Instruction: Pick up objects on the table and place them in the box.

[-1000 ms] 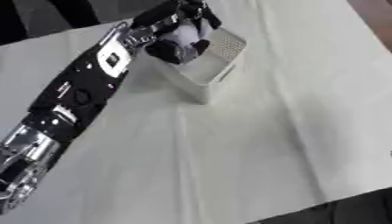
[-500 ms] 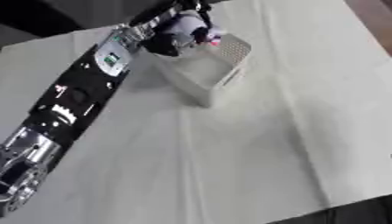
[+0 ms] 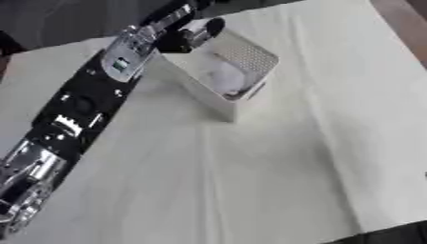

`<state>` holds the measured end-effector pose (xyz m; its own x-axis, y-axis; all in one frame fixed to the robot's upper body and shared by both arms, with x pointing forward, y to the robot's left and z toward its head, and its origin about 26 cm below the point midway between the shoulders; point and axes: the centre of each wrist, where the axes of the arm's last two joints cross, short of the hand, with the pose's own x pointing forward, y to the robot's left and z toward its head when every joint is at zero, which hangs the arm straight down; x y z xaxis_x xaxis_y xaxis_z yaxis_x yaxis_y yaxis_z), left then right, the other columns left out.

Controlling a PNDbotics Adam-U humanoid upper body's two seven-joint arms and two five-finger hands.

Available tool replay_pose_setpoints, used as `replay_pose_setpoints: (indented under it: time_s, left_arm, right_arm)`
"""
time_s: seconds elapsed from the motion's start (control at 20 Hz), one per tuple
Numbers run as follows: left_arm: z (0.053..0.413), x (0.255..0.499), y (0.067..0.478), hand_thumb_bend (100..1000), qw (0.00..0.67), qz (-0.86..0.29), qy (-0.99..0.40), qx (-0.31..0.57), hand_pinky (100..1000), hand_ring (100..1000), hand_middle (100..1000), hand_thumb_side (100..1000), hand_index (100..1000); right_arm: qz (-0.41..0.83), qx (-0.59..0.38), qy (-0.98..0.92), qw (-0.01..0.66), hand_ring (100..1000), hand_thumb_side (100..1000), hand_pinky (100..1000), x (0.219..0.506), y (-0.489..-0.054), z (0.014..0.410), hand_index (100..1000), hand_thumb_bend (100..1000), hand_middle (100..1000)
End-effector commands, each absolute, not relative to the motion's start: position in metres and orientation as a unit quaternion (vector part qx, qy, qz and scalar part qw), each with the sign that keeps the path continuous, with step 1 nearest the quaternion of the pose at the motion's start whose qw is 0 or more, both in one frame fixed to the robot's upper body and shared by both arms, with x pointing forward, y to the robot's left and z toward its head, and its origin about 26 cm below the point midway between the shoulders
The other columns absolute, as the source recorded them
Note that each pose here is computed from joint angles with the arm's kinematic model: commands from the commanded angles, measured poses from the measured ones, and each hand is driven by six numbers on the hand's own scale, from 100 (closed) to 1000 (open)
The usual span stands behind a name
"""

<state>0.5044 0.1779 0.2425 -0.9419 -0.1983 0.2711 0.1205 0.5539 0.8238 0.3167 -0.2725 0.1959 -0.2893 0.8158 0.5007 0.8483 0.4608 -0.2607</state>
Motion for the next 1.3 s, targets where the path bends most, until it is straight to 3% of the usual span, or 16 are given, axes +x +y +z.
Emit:
replay_pose_setpoints:
  time_s: [0.05,0.3,0.35,0.4,0.8,1.1,1.15,1.3]
  left_arm:
    - [0.263,0.503,0.190,100,0.116,-0.495,-0.861,0.020,953,937,1000,857,1000]
    - [0.272,0.501,0.199,100,0.117,-0.477,-0.871,0.029,1000,945,1000,815,1000]
    - [0.274,0.500,0.201,100,0.116,-0.474,-0.872,0.035,1000,946,1000,807,1000]
    - [0.276,0.500,0.204,100,0.117,-0.472,-0.873,0.046,1000,948,1000,802,992]
    - [0.280,0.494,0.215,100,0.116,-0.447,-0.881,0.100,1000,946,1000,750,945]
    - [0.278,0.483,0.226,100,0.124,-0.433,-0.885,0.120,981,892,993,752,928]
    - [0.276,0.480,0.230,100,0.131,-0.430,-0.885,0.122,968,879,990,707,926]
    - [0.274,0.469,0.236,100,0.144,-0.426,-0.885,0.117,930,834,977,682,921]
  right_arm:
    - [-0.028,-0.521,-0.803,0.289,533,892,459,0.315,-0.273,0.198,746,100,645]
    - [-0.021,-0.527,-0.796,0.295,533,891,459,0.315,-0.276,0.193,746,100,645]
    - [-0.019,-0.529,-0.794,0.298,533,938,459,0.314,-0.278,0.191,746,100,648]
    - [-0.017,-0.531,-0.791,0.302,533,892,459,0.314,-0.279,0.189,746,100,646]
    - [0.000,-0.546,-0.771,0.327,535,889,466,0.314,-0.287,0.173,748,100,647]
    - [0.008,-0.547,-0.765,0.339,537,879,470,0.317,-0.286,0.168,749,100,648]
    - [0.008,-0.548,-0.764,0.340,537,887,470,0.317,-0.286,0.168,749,100,648]
    - [0.009,-0.548,-0.762,0.343,537,887,470,0.317,-0.286,0.166,749,100,648]
